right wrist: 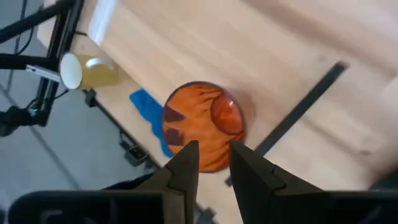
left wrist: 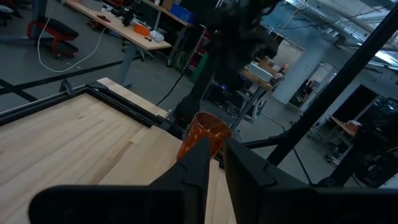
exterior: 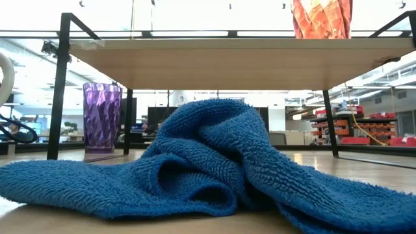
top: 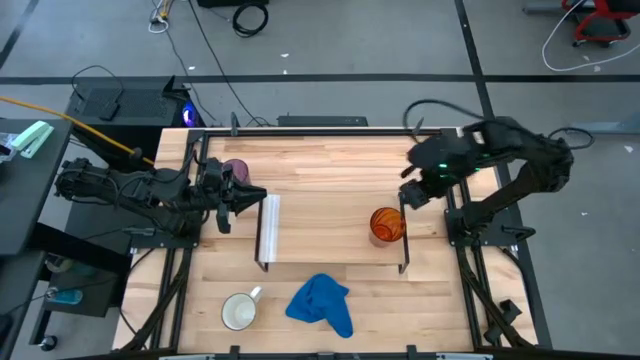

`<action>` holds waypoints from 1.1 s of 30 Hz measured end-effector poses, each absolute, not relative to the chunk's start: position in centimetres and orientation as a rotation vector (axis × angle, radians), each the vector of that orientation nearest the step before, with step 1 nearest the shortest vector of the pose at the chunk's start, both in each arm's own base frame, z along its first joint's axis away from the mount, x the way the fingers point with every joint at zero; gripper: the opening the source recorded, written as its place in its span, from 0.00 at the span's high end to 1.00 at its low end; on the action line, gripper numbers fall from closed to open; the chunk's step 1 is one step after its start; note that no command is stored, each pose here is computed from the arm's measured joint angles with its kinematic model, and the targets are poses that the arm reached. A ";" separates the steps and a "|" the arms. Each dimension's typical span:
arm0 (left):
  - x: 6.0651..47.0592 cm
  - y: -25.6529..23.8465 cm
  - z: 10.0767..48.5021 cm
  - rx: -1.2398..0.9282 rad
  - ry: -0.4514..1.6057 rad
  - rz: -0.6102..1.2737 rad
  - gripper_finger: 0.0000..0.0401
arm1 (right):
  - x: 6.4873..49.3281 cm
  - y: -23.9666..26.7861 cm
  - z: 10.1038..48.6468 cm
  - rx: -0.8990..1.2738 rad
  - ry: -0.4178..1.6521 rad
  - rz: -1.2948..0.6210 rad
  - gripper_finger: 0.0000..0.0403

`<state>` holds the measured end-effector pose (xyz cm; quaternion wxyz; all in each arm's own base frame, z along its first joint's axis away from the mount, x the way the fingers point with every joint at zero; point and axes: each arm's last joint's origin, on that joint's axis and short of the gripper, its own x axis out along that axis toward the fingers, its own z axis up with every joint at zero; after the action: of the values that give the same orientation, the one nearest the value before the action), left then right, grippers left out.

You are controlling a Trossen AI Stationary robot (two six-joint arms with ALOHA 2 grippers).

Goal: Stack small to large cups/mugs on shelf
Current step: Put the orange cup on the shelf

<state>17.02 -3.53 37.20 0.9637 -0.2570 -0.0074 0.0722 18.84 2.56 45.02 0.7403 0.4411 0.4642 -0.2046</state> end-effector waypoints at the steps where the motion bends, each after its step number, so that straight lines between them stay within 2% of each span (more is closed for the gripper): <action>1: 17.0 -3.5 37.2 -0.521 -0.016 0.147 0.87 | 18.4 2.8 45.5 0.936 0.983 -0.446 0.78; 9: 17.0 -3.4 37.3 -0.522 -0.037 0.192 0.86 | 13.1 5.4 47.0 0.834 0.770 -0.426 0.98; 13: 17.0 -3.4 37.3 -0.521 -0.042 0.202 0.86 | 12.0 6.8 45.9 0.792 0.746 -0.421 0.98; 19: 17.0 -3.4 37.3 -0.522 -0.045 0.204 0.88 | 12.6 10.1 40.3 0.670 0.887 -0.494 0.99; 27: 17.0 -3.4 37.4 -0.529 -0.055 0.202 0.87 | 12.3 13.0 34.0 0.585 0.763 -0.685 0.99; 33: 17.0 -3.4 37.5 -0.536 -0.059 0.200 0.88 | 12.7 14.1 32.8 0.588 0.739 -0.660 1.00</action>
<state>16.99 -3.35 37.47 0.9589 -0.2643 -0.0292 0.0988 12.72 14.12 32.76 0.8387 0.2780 0.3493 -0.3118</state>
